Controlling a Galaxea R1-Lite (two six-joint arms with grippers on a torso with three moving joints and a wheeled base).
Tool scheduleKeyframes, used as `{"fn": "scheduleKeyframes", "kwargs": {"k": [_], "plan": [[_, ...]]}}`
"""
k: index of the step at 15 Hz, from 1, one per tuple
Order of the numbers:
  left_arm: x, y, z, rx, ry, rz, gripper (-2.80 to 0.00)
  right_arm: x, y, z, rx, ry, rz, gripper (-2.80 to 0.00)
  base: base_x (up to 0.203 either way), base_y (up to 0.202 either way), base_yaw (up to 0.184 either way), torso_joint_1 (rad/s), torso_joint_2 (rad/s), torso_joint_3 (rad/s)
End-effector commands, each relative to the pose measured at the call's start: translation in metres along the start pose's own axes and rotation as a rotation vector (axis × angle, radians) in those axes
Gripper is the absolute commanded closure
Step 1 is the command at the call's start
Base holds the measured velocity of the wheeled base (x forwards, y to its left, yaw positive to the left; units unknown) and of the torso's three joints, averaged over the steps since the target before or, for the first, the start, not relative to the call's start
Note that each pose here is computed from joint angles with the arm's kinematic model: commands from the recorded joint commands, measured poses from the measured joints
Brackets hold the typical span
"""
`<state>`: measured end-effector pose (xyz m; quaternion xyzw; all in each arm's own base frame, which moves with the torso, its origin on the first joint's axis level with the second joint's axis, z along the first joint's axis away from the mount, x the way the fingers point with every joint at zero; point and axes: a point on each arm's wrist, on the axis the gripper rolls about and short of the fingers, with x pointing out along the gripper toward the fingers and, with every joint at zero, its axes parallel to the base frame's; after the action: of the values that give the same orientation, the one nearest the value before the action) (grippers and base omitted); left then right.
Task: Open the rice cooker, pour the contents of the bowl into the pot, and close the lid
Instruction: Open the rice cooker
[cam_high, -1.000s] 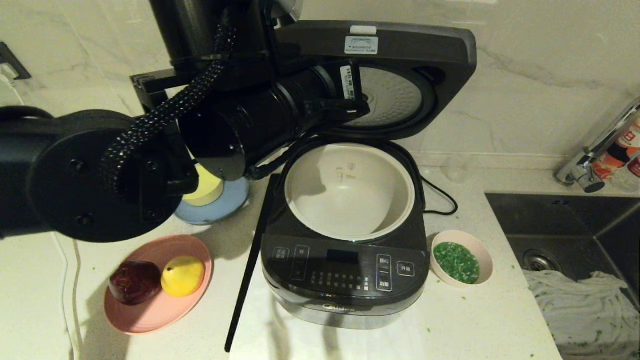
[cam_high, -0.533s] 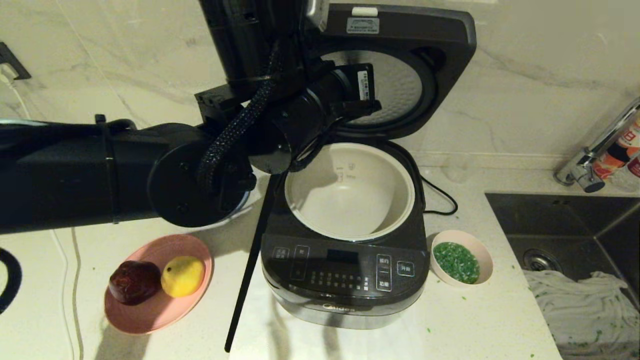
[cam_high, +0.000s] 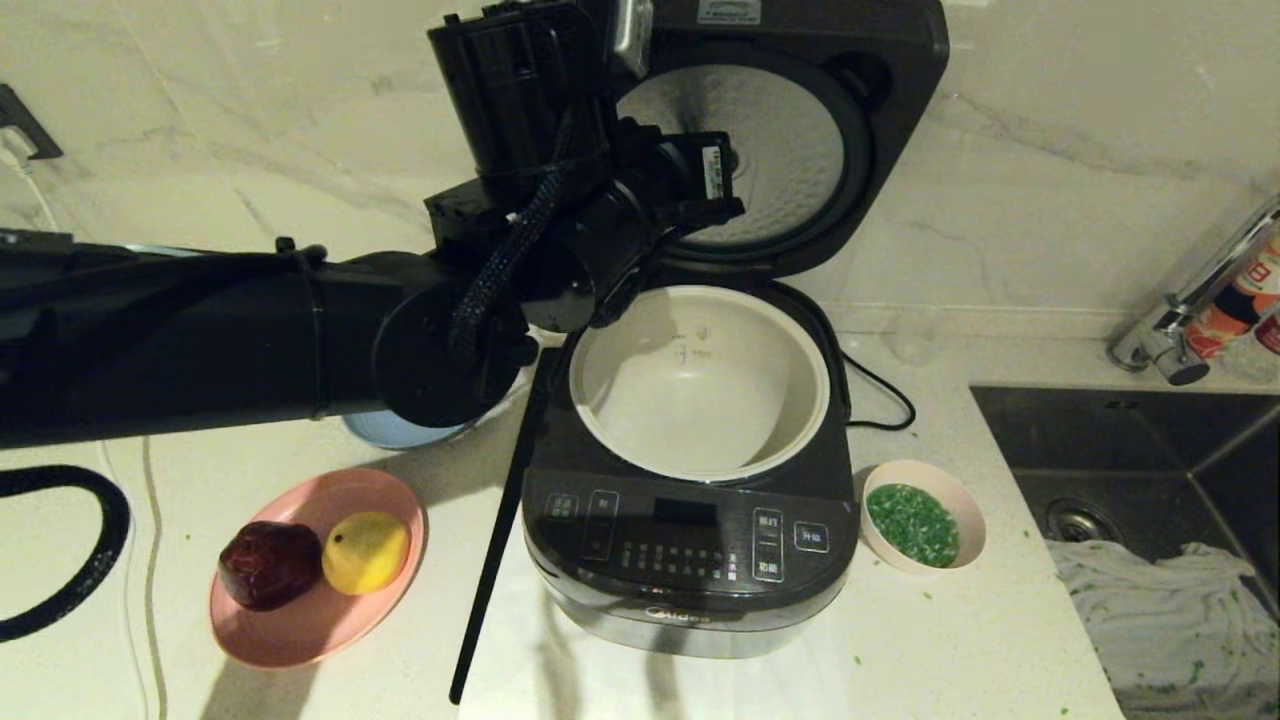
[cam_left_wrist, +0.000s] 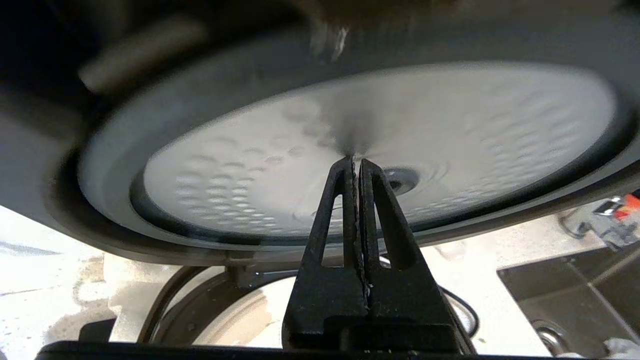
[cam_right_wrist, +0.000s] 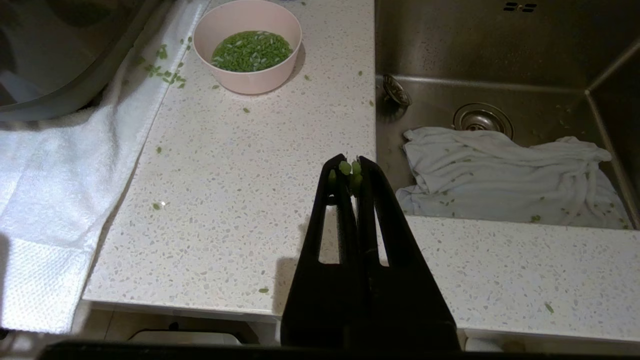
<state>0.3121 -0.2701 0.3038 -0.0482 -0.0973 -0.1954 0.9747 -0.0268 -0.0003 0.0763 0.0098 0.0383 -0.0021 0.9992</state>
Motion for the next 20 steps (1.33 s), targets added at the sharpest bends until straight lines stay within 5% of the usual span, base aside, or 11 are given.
{"fn": "scheduleKeyframes", "kwargs": {"k": [1, 11, 20], "plan": [[0.008, 0.002, -0.008, 0.006, 0.006, 0.012, 0.00, 0.000, 0.000, 0.000, 0.000, 0.002, 0.000, 0.00, 0.000, 0.000, 0.000, 0.000, 0.00, 0.000], [0.017, 0.000, -0.007, 0.009, -0.023, 0.019, 0.00, 0.000, 0.000, 0.000, 0.000, 0.000, 0.000, 0.00, 0.000, 0.000, 0.000, 0.000, 0.00, 0.000], [-0.079, 0.024, 0.041, 0.004, 0.036, -0.009, 0.00, 0.000, 0.000, 0.000, 0.000, 0.000, 0.000, 0.00, 0.000, 0.000, 0.000, 0.000, 0.00, 0.000]]}}
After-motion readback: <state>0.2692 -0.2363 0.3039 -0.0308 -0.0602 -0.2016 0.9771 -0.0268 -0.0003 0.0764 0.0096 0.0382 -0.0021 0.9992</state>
